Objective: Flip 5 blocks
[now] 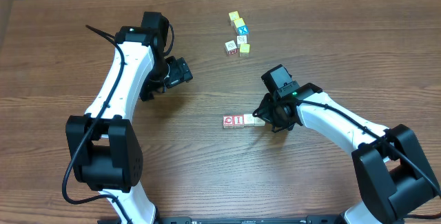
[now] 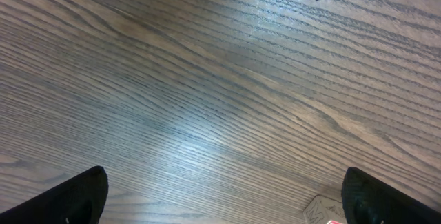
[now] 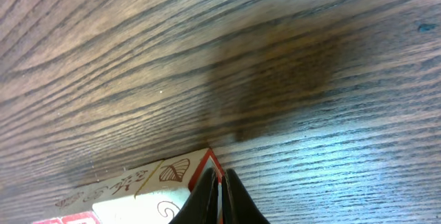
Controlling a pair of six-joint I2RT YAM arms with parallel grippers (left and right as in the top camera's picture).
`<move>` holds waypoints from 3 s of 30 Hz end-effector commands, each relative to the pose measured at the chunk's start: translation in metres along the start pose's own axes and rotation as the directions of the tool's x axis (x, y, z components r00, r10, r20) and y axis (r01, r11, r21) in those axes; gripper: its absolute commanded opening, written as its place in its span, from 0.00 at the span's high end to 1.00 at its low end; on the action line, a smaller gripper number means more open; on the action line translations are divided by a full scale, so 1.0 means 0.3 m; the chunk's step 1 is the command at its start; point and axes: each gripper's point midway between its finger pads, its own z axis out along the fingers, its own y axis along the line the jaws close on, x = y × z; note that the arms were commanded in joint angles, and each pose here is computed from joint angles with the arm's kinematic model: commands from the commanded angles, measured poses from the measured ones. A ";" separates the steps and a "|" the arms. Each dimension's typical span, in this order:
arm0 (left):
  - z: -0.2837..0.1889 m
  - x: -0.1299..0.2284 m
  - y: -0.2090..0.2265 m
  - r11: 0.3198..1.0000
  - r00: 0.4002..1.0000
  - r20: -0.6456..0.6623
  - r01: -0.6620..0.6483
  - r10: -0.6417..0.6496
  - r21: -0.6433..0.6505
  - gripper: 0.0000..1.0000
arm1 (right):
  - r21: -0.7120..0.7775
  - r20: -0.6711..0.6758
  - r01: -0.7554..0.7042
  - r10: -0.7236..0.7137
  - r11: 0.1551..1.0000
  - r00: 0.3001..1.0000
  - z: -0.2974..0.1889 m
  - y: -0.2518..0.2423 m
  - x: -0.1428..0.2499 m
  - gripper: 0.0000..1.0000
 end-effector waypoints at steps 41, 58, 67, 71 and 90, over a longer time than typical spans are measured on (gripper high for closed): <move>-0.022 -0.029 -0.016 1.000 0.999 0.044 -0.013 0.012 0.026 0.00 | 0.029 -0.032 0.358 -0.357 0.933 0.934 -0.285 0.085 -0.089 0.96; -0.031 0.122 -0.032 0.928 0.924 -0.125 -0.344 0.362 0.140 0.96 | 0.072 -0.065 0.330 -0.326 0.941 0.943 -0.291 0.028 -0.093 0.96; -0.035 0.164 -0.051 0.927 0.917 -0.158 -0.344 0.365 0.149 0.96 | 0.131 -0.040 0.243 -0.240 0.961 0.970 -0.298 -0.034 -0.145 0.96; -0.056 0.154 -0.045 0.946 0.940 -0.140 -0.291 0.311 0.146 0.96 | 0.163 -0.055 0.190 -0.184 0.968 0.981 -0.296 -0.082 -0.159 0.96; -0.054 0.382 0.079 0.960 0.971 0.055 -0.238 0.232 0.148 0.96 | 0.112 -0.098 0.065 -0.054 0.992 0.994 -0.126 -0.135 -0.106 0.96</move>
